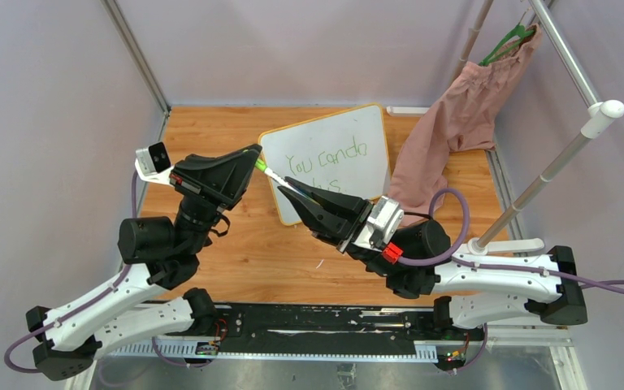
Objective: Write a sentence on the whiteboard
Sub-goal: Close the whiteboard marker at the center of the board.
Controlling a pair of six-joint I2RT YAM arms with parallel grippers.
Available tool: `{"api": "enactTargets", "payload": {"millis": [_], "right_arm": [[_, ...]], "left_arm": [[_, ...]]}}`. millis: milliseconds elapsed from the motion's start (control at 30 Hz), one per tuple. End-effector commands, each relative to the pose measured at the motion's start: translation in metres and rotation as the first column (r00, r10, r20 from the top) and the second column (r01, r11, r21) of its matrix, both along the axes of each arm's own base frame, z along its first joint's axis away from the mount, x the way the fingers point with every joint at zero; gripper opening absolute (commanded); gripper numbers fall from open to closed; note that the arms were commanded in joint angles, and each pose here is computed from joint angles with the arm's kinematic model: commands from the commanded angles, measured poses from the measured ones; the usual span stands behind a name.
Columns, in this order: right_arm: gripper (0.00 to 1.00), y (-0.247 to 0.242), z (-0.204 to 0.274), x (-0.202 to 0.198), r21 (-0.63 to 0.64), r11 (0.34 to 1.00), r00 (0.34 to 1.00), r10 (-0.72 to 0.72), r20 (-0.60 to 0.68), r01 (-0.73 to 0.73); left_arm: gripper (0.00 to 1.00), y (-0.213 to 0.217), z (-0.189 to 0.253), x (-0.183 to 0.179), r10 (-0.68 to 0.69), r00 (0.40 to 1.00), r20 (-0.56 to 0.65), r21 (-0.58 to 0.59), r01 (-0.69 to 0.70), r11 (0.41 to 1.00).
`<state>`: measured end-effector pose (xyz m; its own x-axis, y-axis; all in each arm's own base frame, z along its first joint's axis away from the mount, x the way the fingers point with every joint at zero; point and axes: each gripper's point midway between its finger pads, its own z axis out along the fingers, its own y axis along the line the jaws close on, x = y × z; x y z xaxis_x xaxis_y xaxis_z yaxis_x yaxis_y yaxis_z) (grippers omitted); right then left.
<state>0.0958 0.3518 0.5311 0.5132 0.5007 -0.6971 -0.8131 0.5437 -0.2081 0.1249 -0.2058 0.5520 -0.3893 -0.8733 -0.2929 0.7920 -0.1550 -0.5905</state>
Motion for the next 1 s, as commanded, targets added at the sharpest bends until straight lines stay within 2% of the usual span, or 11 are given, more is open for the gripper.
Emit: {"api": "enactTargets", "payload": {"millis": [0,600,967], "right_arm": [[0.0,0.013,-0.002,0.003,-0.036,0.999,1.0,-0.019,-0.003,0.019],[0.0,0.02,0.002,0.003,-0.037,0.999,1.0,-0.023,0.009,0.023],[0.0,0.018,-0.008,-0.005,-0.068,0.997,1.0,0.026,0.006,-0.026]], "left_arm": [[0.0,-0.045,-0.027,-0.015,-0.153,0.988,-0.018,0.139,0.154,0.978],[0.0,-0.075,-0.042,-0.025,-0.228,0.973,-0.049,0.186,0.233,0.955],[0.0,-0.04,-0.041,-0.005,-0.042,0.996,-0.077,0.145,0.053,0.988]]}}
